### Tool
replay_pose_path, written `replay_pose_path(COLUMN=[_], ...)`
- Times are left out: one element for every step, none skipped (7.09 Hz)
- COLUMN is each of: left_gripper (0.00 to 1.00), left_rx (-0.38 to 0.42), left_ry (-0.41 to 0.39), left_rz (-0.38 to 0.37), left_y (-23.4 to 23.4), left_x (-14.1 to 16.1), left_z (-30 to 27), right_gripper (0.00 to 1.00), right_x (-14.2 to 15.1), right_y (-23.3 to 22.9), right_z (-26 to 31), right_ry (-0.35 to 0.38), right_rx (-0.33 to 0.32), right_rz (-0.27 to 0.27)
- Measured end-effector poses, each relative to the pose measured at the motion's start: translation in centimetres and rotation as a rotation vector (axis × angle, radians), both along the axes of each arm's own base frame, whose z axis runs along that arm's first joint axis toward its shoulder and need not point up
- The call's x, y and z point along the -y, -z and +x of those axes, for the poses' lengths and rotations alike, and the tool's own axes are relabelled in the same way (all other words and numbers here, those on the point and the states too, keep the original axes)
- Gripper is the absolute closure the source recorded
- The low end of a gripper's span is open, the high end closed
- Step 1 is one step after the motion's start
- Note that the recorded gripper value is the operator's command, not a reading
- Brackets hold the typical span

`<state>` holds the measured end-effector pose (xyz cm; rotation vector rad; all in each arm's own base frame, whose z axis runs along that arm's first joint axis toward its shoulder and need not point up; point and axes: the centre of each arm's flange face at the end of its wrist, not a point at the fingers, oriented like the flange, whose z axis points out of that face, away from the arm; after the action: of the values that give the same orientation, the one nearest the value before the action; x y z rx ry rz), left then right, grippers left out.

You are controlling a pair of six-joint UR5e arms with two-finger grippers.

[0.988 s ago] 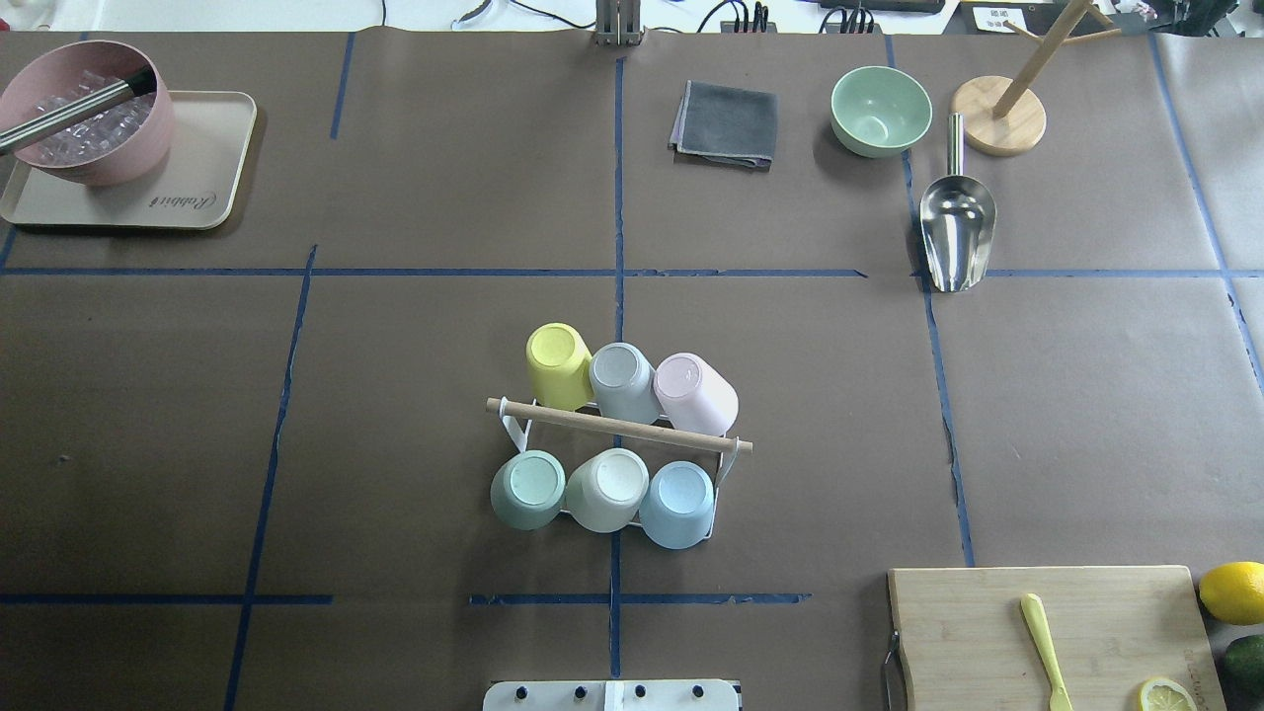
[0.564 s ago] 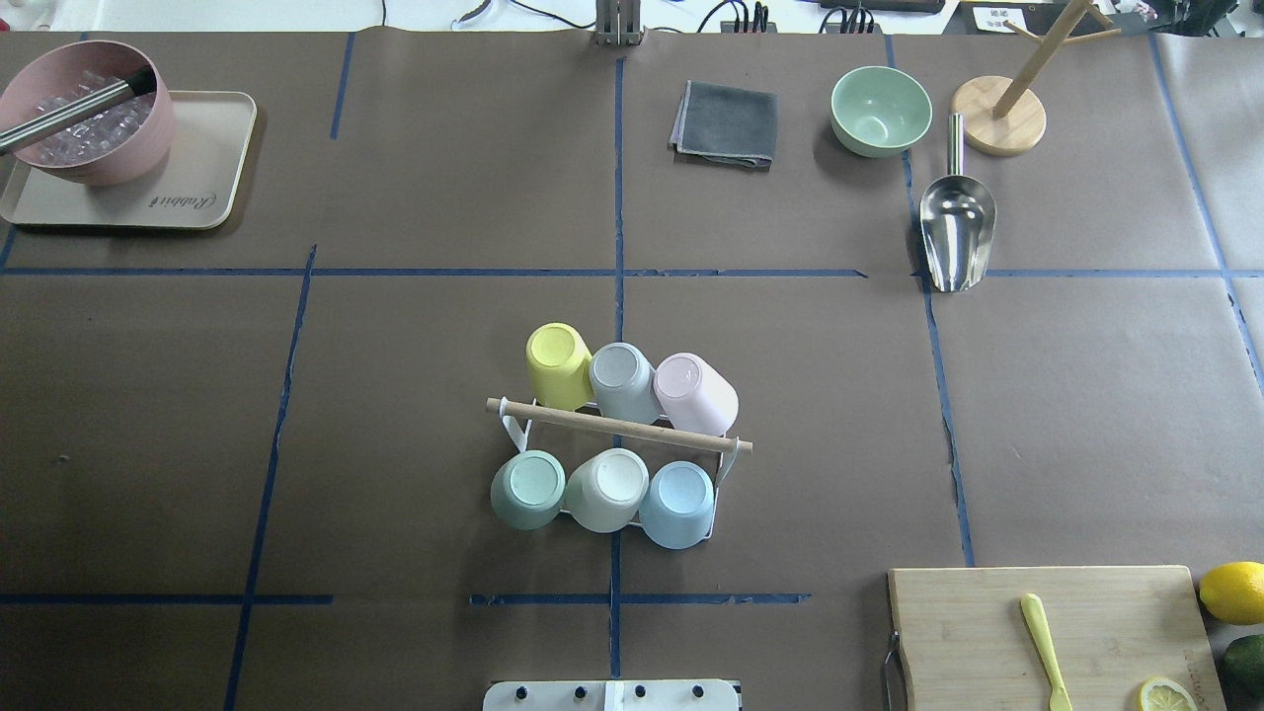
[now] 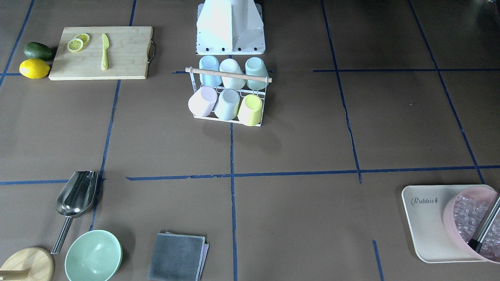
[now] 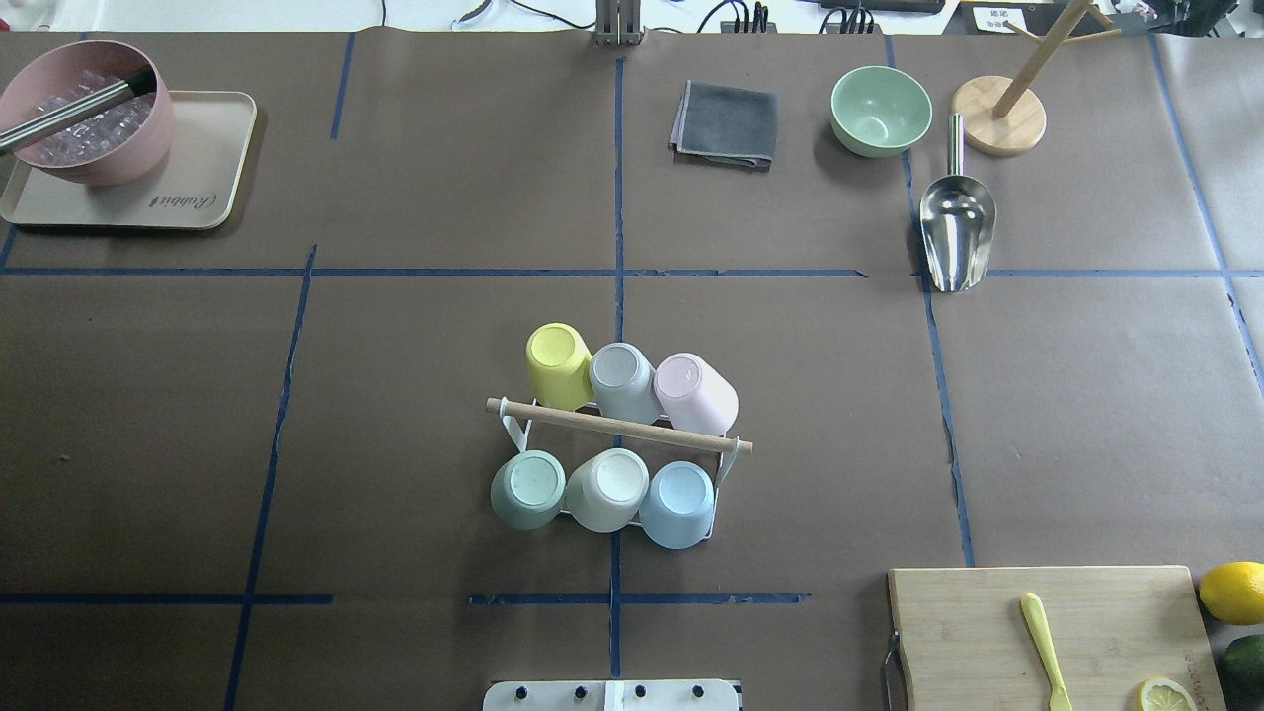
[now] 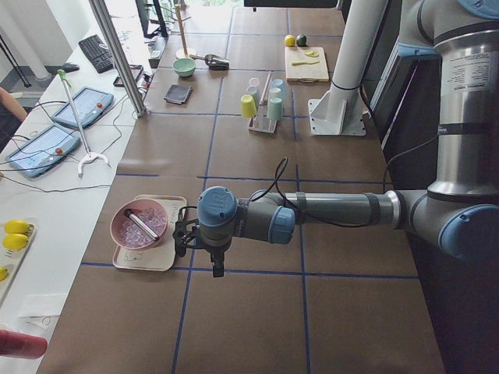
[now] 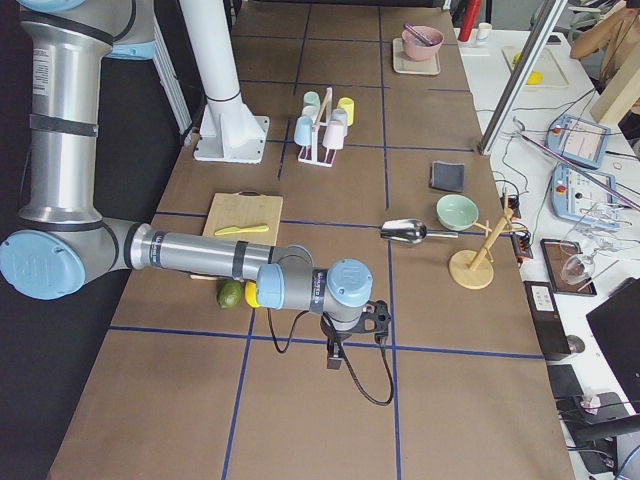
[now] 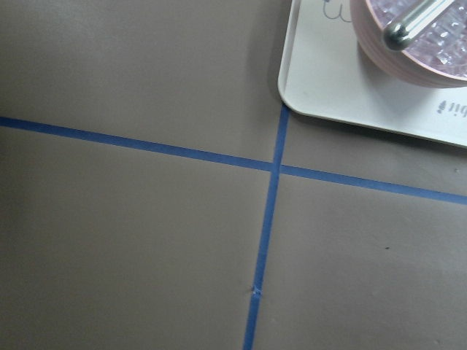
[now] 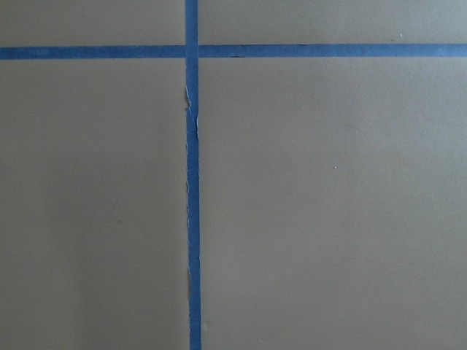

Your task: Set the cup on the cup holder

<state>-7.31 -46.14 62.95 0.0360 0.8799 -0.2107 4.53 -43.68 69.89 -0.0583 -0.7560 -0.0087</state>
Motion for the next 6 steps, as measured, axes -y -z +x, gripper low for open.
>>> replay_pose_path(left_gripper=[0.0,0.0,0.0,0.0,0.0,0.0], left_rx=[-0.002,0.001,0.005,0.007,0.009,0.014], left_ry=[-0.014,-0.043,-0.07,-0.088,-0.114,-0.152], left_rz=[0.004,0.029,0.059,0.076,0.094,0.097], left_y=[0.3,0.2,0.2,0.3,0.3,0.0], left_x=[-1.1,-1.7,-2.0,-2.1,-2.1,-2.2], left_z=[0.0,0.0,0.0,0.2,0.5,0.6], right_gripper=[0.0,0.0,0.0,0.0,0.0,0.0], right_x=[0.0,0.0,0.0,0.0,0.0,0.0], right_y=[0.0,0.0,0.0,0.0,0.0,0.0], right_z=[0.0,0.0,0.0,0.0,0.0,0.0], right_ry=[0.0,0.0,0.0,0.0,0.0,0.0], right_rx=[-0.001,-0.001,-0.001,-0.001,-0.001,-0.001], right_rz=[0.0,0.0,0.0,0.0,0.0,0.0])
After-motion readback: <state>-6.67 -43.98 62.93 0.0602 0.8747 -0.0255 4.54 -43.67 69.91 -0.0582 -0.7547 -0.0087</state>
